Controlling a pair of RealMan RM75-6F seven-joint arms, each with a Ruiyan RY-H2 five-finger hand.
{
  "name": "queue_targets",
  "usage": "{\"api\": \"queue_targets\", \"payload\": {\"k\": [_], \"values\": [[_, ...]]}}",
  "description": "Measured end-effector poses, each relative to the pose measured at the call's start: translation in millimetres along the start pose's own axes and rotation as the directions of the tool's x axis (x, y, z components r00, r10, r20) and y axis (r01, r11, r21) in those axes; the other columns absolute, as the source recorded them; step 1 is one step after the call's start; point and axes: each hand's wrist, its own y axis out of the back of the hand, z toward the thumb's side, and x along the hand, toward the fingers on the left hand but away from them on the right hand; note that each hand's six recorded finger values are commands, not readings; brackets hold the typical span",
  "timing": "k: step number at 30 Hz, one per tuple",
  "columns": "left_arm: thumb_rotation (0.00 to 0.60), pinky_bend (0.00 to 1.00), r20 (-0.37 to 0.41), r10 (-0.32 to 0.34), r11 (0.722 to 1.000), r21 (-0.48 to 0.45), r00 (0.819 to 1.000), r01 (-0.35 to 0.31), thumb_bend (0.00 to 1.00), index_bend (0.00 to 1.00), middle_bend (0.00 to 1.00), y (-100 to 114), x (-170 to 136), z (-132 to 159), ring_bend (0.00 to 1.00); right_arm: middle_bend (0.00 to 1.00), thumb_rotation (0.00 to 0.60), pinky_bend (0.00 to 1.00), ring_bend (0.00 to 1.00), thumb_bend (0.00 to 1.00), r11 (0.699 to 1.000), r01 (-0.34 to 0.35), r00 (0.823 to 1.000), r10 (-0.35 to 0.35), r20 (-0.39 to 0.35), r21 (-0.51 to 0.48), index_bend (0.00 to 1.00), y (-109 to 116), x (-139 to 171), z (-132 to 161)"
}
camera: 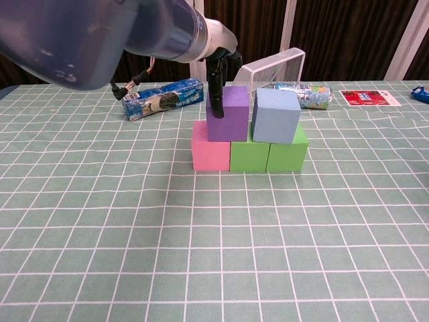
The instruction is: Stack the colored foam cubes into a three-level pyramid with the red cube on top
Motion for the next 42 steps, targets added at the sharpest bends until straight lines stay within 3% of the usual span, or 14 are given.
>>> {"api": "queue_targets", "payload": {"k": [14, 24, 42], "values": [[0.600, 0.03, -0.028, 0.030, 0.999, -0.012, 0.999, -0.030, 0.02, 0.00, 0.16, 15.8, -10.3, -42.9, 0.03, 0.00, 0.600, 0.00, 0.00, 0.26, 1.000, -0.005, 1.000, 0.005, 0.001, 0.005, 0.00, -2.1, 0.5, 0.1], [0.600, 0.03, -0.062, 0.057, 0.998, 0.027, 0.996, -0.055, 0.06, 0.00, 0.16, 18.3, -4.6, -68.1, 0.03, 0.00, 0.600, 0.00, 0.00, 0.26, 1.000, -0.010, 1.000, 0.010, 0.004, 0.008, 0.00, -3.8, 0.1, -0.4], [0.600, 0.03, -0.029, 0.083, 0.993, 0.087, 0.996, -0.080, 0.20, 0.00, 0.16, -6.8, 16.5, -48.8, 0.03, 0.00, 0.600, 0.00, 0.00, 0.26, 1.000, -0.011, 1.000, 0.011, 0.010, 0.003, 0.00, -3.7, -0.9, -1.6]]}}
